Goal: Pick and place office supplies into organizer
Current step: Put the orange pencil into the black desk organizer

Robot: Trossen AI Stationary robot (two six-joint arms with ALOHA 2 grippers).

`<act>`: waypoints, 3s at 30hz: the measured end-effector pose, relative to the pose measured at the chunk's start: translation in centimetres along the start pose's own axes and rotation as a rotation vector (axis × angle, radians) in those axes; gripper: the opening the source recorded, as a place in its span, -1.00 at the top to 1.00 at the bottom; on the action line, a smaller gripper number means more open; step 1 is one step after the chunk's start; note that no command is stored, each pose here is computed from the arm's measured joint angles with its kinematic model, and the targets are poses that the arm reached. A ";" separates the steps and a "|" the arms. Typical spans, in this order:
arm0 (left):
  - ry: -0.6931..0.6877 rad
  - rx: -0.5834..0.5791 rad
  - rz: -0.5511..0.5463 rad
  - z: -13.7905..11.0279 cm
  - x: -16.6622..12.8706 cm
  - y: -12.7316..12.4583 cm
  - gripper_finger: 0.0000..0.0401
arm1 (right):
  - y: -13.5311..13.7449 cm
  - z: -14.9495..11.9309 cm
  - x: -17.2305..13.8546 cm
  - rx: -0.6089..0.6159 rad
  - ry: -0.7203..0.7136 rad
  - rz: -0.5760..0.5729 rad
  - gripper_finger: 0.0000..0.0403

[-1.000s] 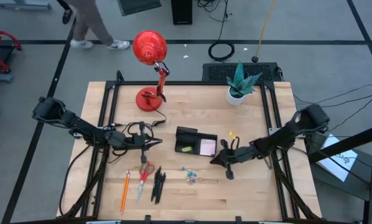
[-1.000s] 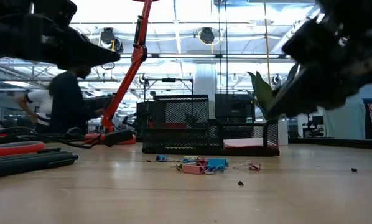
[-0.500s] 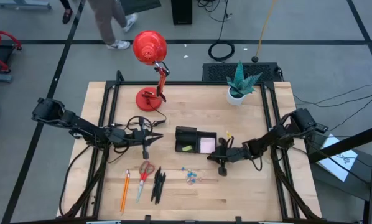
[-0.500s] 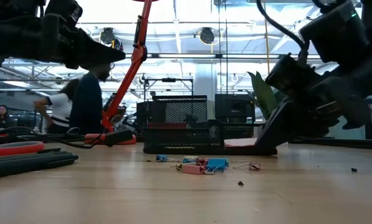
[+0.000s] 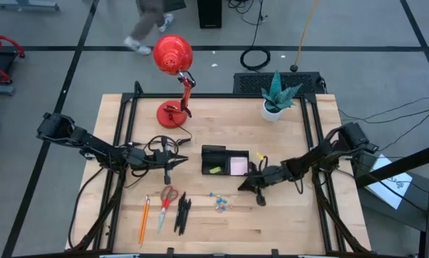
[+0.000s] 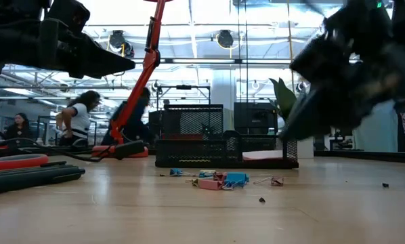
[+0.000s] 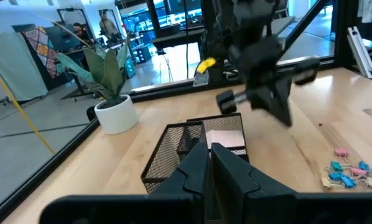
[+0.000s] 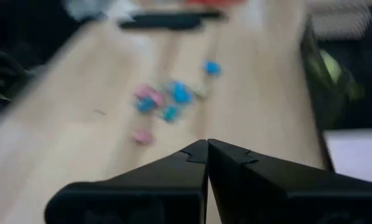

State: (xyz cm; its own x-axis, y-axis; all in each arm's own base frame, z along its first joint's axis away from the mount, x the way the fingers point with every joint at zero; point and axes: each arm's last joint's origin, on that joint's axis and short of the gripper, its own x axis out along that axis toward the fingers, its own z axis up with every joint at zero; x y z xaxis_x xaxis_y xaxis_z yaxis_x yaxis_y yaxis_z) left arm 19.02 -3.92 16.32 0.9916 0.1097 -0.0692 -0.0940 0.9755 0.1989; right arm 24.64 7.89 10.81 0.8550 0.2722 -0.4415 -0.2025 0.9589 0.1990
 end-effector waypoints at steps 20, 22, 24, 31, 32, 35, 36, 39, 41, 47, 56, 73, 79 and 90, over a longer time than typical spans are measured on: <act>-0.079 0.012 -0.012 0.8 -0.2 -0.3 0.85 | -3.0 1.4 -11.8 -0.116 -0.415 -0.077 1.00; -0.084 -0.004 -0.012 0.9 -0.2 -0.3 0.85 | -3.6 0.4 -12.1 -0.087 -0.416 -0.037 1.00; -0.092 -0.006 -0.009 1.0 -0.2 -0.3 0.85 | -3.9 0.7 -12.5 -0.076 -0.469 -0.001 1.00; -0.128 0.011 -0.004 1.5 -0.4 -0.2 0.85 | -4.9 0.7 -12.9 -0.045 -0.467 -0.012 1.00; -0.135 0.013 -0.009 1.6 -0.5 -0.3 0.85 | -5.0 0.7 -13.0 -0.048 -0.470 -0.012 1.00; -0.147 0.067 -0.041 2.1 -1.2 -0.9 0.85 | -5.1 0.7 -13.0 -0.030 -0.467 -0.016 1.00; -0.148 0.083 -0.036 2.3 -1.5 -1.1 0.85 | -5.0 0.8 -13.1 -0.034 -0.485 -0.015 1.00; -0.139 0.095 0.016 2.8 -2.5 -1.6 0.85 | -4.9 1.3 -13.5 -0.055 -0.540 -0.013 1.00; -0.127 0.096 0.037 3.1 -3.1 -1.7 0.85 | -5.0 1.5 -13.8 -0.053 -0.565 -0.021 1.00; -0.097 0.111 0.048 3.4 -4.3 -1.4 0.85 | -5.7 1.9 -14.9 -0.055 -0.606 -0.005 1.00; -0.029 0.078 0.029 2.7 -4.3 -1.4 0.85 | -6.5 1.6 -15.6 -0.048 -0.587 -0.064 1.00; 0.068 -0.109 -0.075 4.0 -4.5 -4.1 0.85 | -6.3 1.6 -15.7 -0.083 -0.591 -0.042 1.00; 0.274 -0.155 0.010 10.1 -4.3 -7.0 0.85 | -6.4 1.5 -15.6 -0.078 -0.582 -0.044 0.98; 0.736 -0.609 0.021 12.2 -4.0 -11.6 0.85 | -6.4 1.5 -15.6 -0.078 -0.583 -0.045 0.92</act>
State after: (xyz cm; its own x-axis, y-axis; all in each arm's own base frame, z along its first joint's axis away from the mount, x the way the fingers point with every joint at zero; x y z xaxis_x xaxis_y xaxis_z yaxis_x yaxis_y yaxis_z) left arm 17.22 -17.98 26.18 0.7037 0.0182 -0.7103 -0.3471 0.8811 -0.3213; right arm 13.29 -2.61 17.78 0.9805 0.1626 0.1102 -0.1752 0.9776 0.1169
